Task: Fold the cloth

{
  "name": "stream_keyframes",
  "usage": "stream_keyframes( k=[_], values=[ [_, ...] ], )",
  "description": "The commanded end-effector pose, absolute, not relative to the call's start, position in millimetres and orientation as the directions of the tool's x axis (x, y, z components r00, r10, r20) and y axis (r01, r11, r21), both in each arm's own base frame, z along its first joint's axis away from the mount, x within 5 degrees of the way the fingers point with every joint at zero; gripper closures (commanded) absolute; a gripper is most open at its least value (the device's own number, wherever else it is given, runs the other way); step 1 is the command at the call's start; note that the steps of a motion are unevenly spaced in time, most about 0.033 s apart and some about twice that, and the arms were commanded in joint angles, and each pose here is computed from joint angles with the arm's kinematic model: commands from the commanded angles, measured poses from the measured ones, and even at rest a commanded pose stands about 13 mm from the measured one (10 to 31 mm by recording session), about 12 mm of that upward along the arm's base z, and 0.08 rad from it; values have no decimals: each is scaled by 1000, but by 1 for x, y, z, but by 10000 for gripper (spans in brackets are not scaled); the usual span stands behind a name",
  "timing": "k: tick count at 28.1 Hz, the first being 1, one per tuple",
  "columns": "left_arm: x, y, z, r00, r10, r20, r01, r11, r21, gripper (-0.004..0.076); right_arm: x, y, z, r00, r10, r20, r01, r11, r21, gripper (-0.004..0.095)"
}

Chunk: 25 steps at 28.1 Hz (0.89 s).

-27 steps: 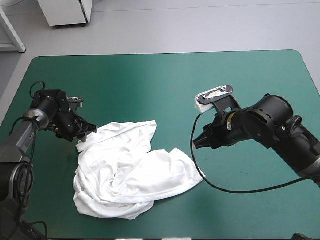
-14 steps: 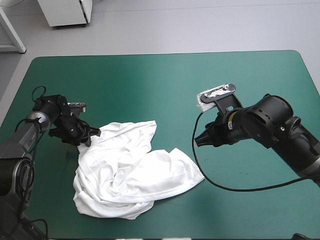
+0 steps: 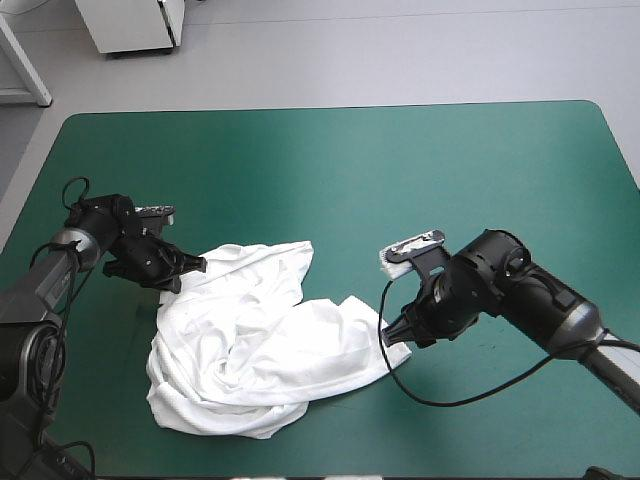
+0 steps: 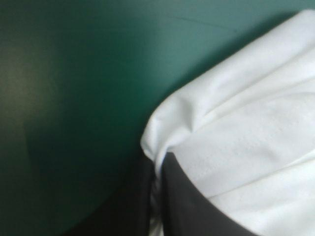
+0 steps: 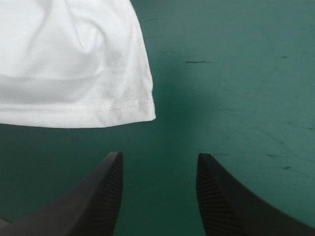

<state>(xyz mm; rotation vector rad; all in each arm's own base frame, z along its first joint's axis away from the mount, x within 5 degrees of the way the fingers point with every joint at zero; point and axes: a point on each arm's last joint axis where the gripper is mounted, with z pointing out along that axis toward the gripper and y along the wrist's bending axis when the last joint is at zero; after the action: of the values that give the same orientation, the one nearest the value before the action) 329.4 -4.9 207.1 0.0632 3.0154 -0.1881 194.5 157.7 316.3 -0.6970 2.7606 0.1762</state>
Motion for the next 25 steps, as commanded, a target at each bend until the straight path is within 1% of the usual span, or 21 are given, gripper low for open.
stream_keyframes(
  k=[1, 3, 5, 7, 9, 13, 18, 21, 25],
  values=[
    [328, -2, 206, -989, 63, -130, 74, 994, -79, 733, 202, 168, 310, -821, -465, -330, -517, 852, 85, 433],
    [328, -2, 206, -989, 63, -132, 74, 994, -79, 733, 211, 176, 292, -812, -517, -272, -551, 832, 64, 433],
    [328, -2, 206, -989, 63, -132, 74, 994, -79, 733, 217, 181, 281, -804, -545, -238, -572, 819, 54, 433],
    [329, -2, 206, -989, 63, -135, 74, 994, -79, 733, 221, 185, 273, -807, -545, -228, -571, 819, 60, 433],
    [329, -2, 206, -988, 63, -138, 74, 994, -78, 733, 225, 189, 267, -809, -539, -234, -567, 821, 69, 433],
    [330, -2, 206, -987, 62, -148, 74, 994, -77, 733, 234, 196, 257, -804, -530, -268, -565, 822, 73, 433],
    [330, -2, 206, -986, 65, -155, 79, 993, -83, 733, 240, 202, 237, -814, -542, -210, -565, 822, 72, 433],
    [331, -2, 206, -985, 59, -162, 73, 994, -83, 733, 242, 207, 225, -824, -538, -179, -559, 824, 95, 434],
    [331, -2, 206, -985, 59, -162, 73, 994, -83, 733, 239, 213, 214, -838, -529, -132, -545, 822, 166, 463]
  ],
)
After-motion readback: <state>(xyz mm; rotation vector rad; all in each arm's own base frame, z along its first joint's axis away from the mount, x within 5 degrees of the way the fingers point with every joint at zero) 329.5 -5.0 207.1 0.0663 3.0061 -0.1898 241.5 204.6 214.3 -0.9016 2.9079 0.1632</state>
